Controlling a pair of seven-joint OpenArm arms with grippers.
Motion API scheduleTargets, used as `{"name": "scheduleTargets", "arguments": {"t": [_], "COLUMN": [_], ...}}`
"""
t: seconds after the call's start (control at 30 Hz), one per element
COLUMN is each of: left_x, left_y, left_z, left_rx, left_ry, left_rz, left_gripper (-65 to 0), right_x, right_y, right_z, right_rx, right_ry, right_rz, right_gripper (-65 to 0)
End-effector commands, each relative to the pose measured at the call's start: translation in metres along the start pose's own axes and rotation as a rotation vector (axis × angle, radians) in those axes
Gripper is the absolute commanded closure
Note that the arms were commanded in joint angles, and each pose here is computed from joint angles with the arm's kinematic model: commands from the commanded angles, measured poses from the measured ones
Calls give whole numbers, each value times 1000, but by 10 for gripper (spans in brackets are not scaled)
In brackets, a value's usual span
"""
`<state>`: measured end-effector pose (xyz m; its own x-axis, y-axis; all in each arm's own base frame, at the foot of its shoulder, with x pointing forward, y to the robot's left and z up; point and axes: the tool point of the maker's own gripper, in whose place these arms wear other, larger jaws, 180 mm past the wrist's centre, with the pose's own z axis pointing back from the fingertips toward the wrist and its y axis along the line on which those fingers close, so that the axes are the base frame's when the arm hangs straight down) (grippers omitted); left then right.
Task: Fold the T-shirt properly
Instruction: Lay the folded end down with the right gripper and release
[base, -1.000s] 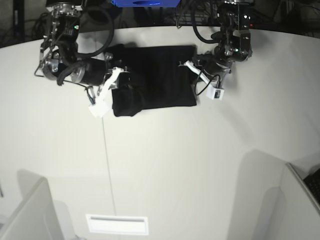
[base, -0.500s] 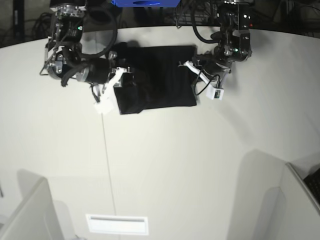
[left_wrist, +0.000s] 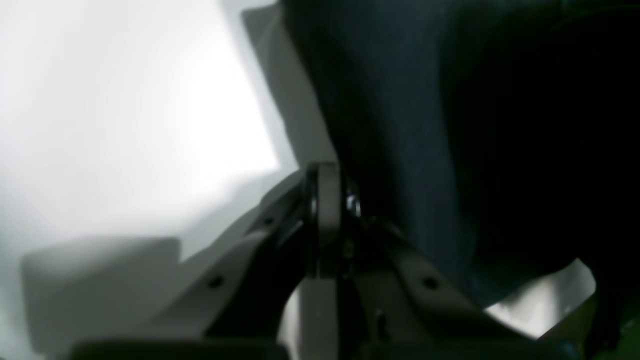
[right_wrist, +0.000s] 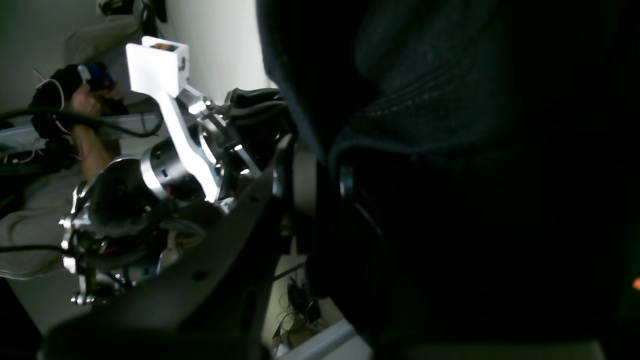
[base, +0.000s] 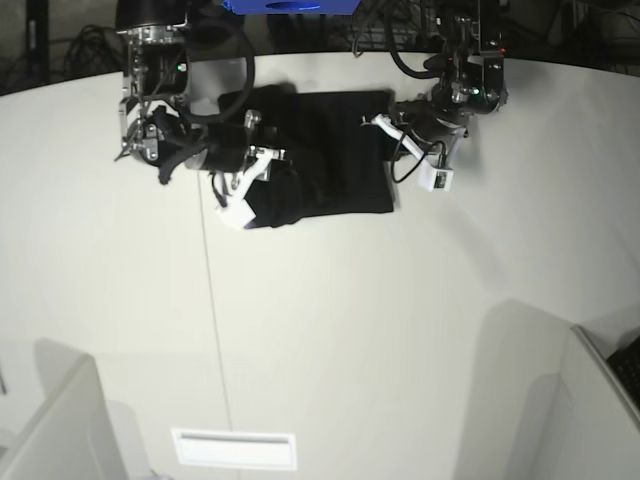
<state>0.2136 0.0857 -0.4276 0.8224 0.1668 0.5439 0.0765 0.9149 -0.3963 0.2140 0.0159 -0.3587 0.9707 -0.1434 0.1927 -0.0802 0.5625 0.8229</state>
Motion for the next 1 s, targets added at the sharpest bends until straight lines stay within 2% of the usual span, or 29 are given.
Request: {"name": "scheduleTargets", "arguments": {"t": [0.0, 0.3, 0.5, 0.93, 0.97], "left_x": [8, -1, 0, 5, 3], "left_y": [-3, 16, 52, 52, 57], "left_z": [4, 38, 56, 60, 67], "left_rx": [-7, 46, 146, 147, 166], "left_ry": [-25, -16, -33, -48, -48], "left_rz": [-10, -87, -53, -55, -57], "left_gripper": [0, 0, 0, 0, 0], "right_x": [11, 16, 22, 22, 22], "right_y": [12, 11, -3, -7, -8], "right_z": [2, 2, -3, -5, -6], "right_rx": [38, 36, 17, 16, 15], "right_ry": [-28, -31, -49, -45, -42], "right_rz": [22, 22, -13, -29, -32], "right_gripper": [0, 0, 0, 0, -72]}}
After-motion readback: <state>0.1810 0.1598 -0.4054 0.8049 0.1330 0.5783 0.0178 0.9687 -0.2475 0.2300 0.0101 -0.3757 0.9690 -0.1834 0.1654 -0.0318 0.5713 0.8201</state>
